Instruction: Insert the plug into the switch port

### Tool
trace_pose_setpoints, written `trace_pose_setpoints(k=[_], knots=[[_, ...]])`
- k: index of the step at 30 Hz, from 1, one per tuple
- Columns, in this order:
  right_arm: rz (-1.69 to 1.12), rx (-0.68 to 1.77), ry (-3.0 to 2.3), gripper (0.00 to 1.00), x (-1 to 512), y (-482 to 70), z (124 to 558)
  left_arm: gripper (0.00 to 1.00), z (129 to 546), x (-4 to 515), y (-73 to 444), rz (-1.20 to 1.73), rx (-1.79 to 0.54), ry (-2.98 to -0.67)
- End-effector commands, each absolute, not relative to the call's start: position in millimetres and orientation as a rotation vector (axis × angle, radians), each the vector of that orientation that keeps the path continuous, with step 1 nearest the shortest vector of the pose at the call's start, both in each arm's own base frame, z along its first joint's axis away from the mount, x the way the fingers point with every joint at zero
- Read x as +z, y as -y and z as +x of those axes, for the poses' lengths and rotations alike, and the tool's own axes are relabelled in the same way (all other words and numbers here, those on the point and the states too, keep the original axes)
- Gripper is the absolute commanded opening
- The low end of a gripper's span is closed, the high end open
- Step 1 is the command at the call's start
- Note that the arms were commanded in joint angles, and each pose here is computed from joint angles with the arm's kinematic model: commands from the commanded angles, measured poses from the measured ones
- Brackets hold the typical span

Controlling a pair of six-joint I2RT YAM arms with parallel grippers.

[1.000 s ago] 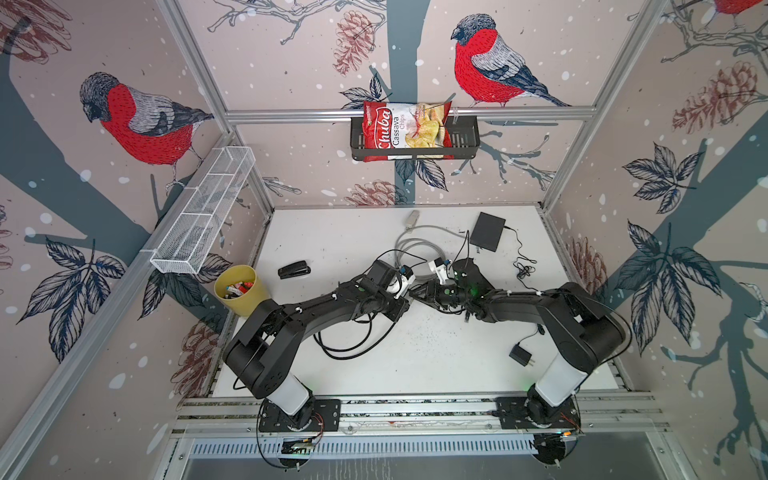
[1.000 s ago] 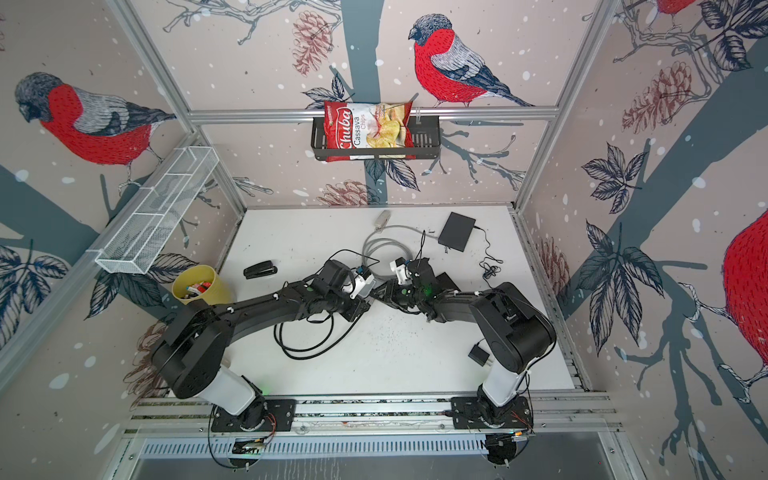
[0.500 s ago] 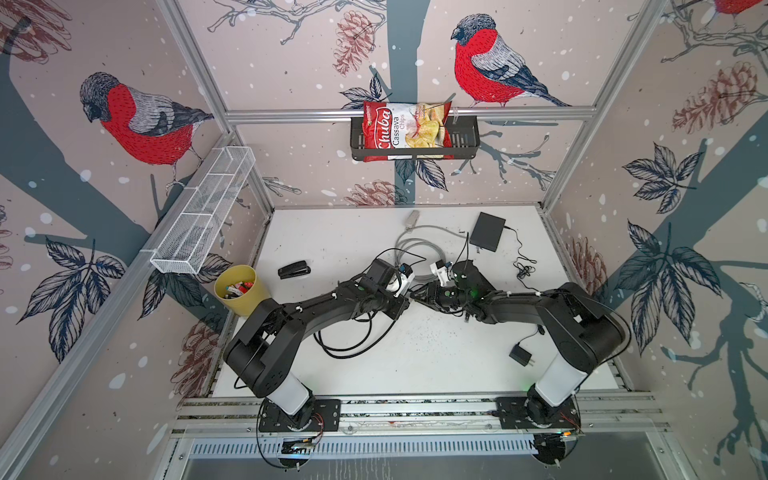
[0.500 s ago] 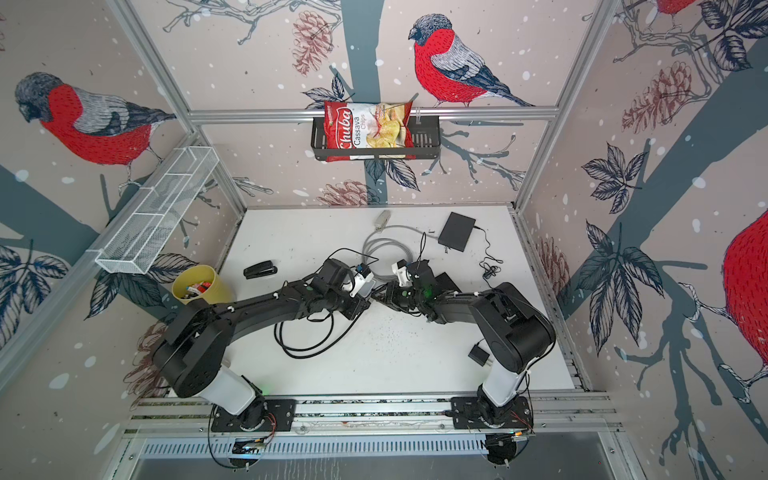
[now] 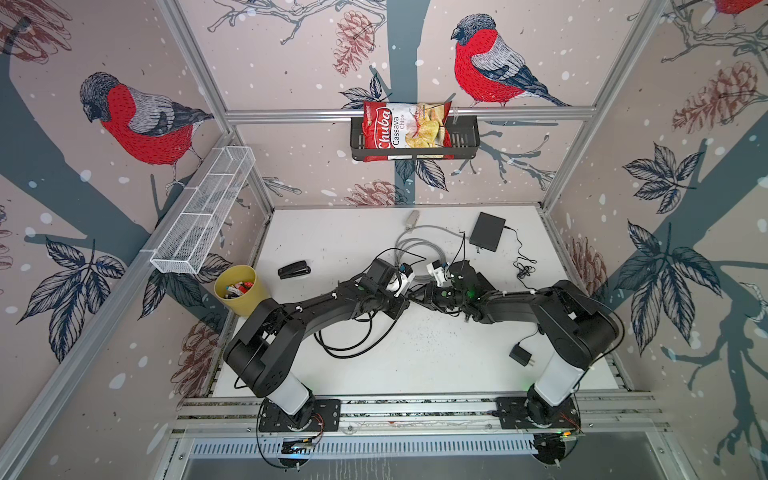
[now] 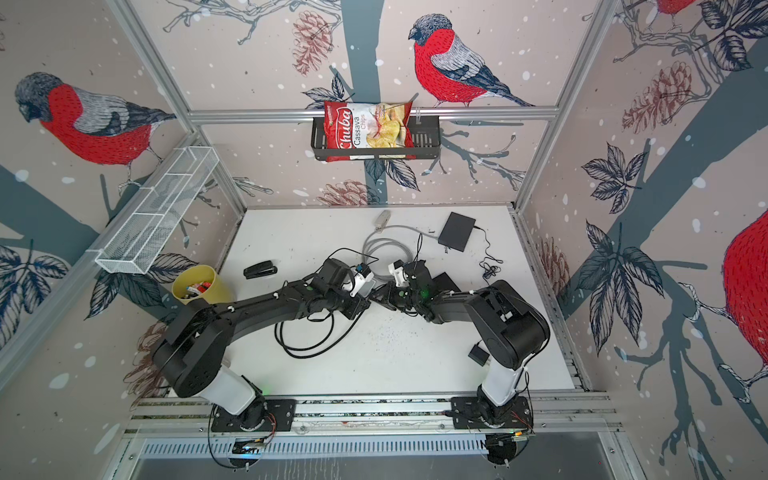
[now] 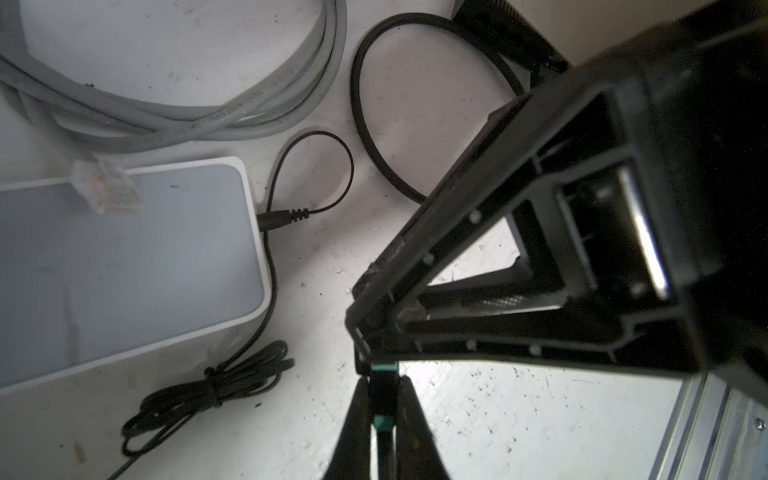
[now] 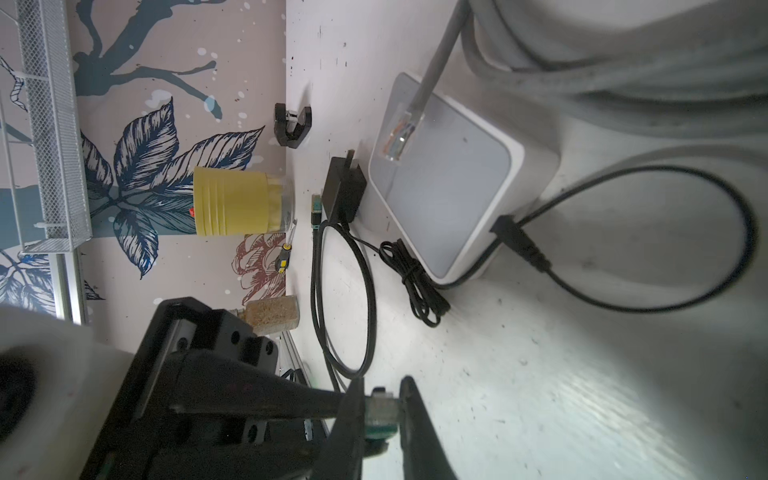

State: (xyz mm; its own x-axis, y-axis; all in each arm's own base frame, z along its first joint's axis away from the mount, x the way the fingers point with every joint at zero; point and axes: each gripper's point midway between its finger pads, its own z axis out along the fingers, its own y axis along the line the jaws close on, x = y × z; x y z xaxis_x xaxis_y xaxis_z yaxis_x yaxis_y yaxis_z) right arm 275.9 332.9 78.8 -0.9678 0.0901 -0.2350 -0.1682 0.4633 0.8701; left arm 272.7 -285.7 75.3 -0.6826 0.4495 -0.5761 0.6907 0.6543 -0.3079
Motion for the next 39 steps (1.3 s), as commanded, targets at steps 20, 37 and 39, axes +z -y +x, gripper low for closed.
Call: trace_pose_setpoints(k=[20,37,39], knots=[[-0.736,1.531,-1.957,0.08,126,-329,256,0.56,273,106,297,0.796,-1.166,-2.119],[-0.772,1.533,-1.903,0.08,129,-325,255,0.11,268,105,304,0.808,-1.263,-2.073],[-0.752,1.521,-1.918,0.1,128,-323,259,0.07,269,104,303,0.802,-1.249,-2.079]])
